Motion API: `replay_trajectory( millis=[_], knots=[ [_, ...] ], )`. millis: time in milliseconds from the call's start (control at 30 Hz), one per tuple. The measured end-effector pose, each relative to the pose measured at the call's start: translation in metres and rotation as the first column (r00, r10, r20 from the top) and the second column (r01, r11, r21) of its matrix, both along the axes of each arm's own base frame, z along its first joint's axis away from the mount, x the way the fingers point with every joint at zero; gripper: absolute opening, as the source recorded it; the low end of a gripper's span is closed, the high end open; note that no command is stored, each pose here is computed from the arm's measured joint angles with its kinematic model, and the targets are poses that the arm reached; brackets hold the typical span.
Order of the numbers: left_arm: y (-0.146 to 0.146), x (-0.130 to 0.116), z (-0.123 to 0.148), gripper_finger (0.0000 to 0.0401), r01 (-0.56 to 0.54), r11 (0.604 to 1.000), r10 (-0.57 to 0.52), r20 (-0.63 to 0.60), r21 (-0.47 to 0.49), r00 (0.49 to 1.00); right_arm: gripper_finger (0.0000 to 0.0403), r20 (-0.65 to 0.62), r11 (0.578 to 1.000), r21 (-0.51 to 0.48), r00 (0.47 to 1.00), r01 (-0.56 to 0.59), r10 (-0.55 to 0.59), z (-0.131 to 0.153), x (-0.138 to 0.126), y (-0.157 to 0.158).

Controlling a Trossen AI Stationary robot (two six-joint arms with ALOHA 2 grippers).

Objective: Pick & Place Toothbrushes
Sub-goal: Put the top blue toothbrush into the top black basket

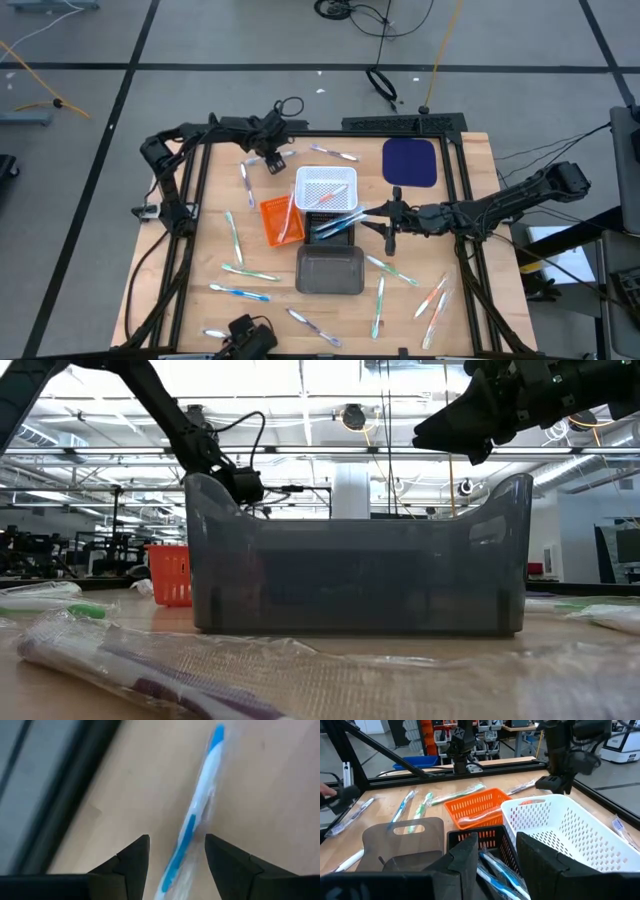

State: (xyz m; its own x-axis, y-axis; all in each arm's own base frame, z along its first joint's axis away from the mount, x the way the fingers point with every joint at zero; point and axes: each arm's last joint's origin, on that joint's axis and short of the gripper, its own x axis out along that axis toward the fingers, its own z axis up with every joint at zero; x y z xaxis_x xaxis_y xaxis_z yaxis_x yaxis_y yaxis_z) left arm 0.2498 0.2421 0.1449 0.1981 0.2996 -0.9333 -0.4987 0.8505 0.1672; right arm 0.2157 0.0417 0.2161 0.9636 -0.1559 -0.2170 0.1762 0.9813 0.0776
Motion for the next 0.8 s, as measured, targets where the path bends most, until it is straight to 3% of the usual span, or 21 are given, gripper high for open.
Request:
replay_trajectory(
  millis=[233, 500, 800],
  knots=[
    [0.002, 0.002, -0.016, 0.0176, 0.017, 0.999, -0.018, -0.022, -0.05, 1.0, 0.0126, 0.0, 1.0, 0.0, 1.0, 0.0, 0.0, 0.0, 0.0, 0.0],
    [-0.001, 0.001, -0.007, 0.0016, 0.034, 0.998, -0.034, 0.004, -0.048, 0.999, 0.0126, 0.0, 1.0, 0.0, 1.0, 0.001, -0.001, 0.0, 0.0, 0.0],
    [-0.007, -0.008, 0.018, 0.0007, -0.057, 0.998, 0.057, -0.01, 0.01, 0.998, 0.0126, 0.0, 1.0, 0.0, 1.0, 0.002, -0.002, 0.0, 0.0, 0.0]
  ],
)
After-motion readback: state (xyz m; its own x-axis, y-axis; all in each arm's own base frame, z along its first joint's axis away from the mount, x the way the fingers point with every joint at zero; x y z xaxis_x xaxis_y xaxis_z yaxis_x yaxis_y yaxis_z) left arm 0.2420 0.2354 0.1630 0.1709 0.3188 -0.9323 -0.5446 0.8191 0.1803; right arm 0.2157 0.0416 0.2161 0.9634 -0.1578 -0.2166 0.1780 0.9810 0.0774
